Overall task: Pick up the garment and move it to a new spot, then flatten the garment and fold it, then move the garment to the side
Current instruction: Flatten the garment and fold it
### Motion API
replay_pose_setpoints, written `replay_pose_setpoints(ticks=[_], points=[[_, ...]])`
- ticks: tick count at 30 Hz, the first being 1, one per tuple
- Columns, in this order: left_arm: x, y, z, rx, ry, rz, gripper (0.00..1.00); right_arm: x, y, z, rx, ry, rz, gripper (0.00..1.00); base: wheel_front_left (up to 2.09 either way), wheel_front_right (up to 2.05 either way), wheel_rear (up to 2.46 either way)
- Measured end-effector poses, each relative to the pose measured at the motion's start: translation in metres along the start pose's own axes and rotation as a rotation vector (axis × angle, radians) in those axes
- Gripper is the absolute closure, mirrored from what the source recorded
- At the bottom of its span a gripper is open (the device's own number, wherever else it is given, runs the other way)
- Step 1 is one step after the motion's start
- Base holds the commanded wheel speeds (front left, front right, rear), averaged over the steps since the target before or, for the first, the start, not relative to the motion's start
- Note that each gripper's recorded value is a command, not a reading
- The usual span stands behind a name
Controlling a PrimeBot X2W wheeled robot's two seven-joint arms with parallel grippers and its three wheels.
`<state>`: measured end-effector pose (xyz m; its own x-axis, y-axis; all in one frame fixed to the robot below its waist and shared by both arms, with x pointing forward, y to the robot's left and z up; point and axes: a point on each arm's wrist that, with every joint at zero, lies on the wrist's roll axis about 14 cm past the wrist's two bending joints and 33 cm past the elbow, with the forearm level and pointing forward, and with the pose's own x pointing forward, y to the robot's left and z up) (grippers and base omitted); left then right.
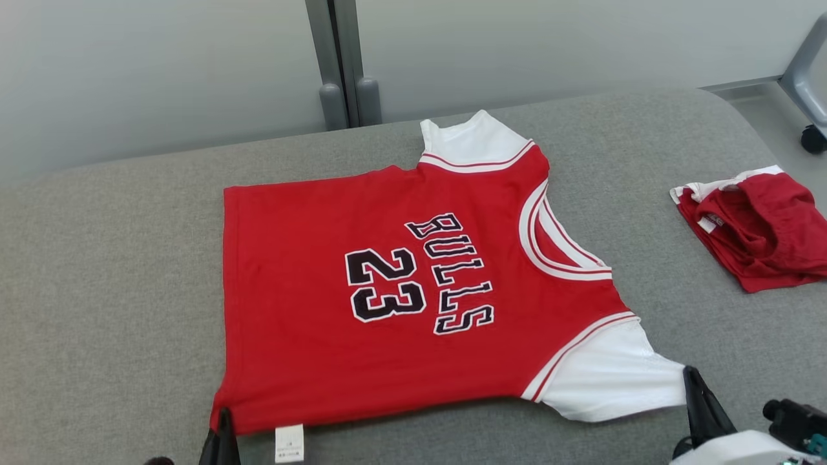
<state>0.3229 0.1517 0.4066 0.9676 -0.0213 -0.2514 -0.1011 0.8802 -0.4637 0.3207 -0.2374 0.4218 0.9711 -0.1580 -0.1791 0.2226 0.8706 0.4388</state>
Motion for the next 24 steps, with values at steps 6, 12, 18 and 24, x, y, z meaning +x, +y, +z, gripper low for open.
replay_pose_setpoints(ticks=[6,12,18,24], points=[[0.029,-0.027,0.029,0.013,-0.080,-0.067,1.00,0.038,0.033,0.035,0.037,-0.104,0.073,1.00,0.00,0.00,0.00],[0.062,-0.037,0.044,0.022,-0.114,-0.080,1.00,0.080,0.068,0.059,0.036,-0.158,0.152,1.00,0.00,0.00,0.00],[0.089,-0.039,0.040,0.036,-0.093,-0.078,1.00,0.119,0.091,0.065,-0.023,-0.155,0.210,1.00,0.00,0.00,0.00],[0.109,-0.033,0.033,0.042,-0.066,-0.058,1.00,0.151,0.104,0.061,-0.082,-0.135,0.238,1.00,0.00,0.00,0.00]])
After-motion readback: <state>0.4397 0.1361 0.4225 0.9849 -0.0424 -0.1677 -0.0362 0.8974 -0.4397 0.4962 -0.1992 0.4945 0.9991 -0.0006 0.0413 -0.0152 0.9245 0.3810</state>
